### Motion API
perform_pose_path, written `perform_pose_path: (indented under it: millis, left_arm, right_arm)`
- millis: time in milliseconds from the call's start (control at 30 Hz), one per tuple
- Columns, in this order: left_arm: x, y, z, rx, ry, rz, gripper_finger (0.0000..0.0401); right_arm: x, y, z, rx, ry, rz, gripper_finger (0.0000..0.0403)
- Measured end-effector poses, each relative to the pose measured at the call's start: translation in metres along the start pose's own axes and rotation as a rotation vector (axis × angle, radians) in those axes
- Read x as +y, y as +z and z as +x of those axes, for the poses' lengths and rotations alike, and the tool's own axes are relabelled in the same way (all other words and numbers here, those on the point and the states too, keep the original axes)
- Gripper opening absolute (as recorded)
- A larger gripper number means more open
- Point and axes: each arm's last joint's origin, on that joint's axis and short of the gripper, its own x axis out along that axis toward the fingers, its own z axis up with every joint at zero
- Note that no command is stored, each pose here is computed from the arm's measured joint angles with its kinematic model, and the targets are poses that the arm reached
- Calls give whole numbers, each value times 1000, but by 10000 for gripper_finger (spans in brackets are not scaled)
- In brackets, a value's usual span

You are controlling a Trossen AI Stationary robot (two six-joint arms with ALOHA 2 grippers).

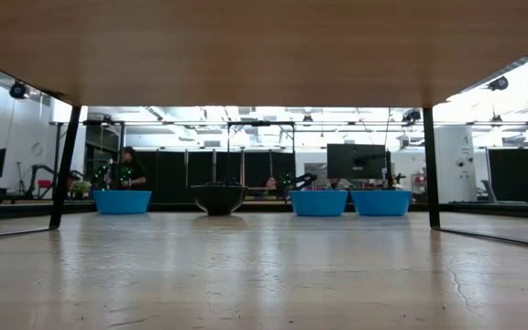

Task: Pick & Place Mini bowls
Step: Stack the bottom white patterned bowl on top of the other white patterned bowl on the shelf

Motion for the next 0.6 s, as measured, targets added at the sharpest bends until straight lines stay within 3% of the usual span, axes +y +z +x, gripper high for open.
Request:
perform_pose_path:
  millis: [300,600]
  left_arm:
    - [0,0,0,1,0,-13,154]
    - [0,0,0,1,0,-29,154]
  right_arm:
    - [31,-34,17,205,13,-33,13]
    - [62,-62,32,299,16,-19,13]
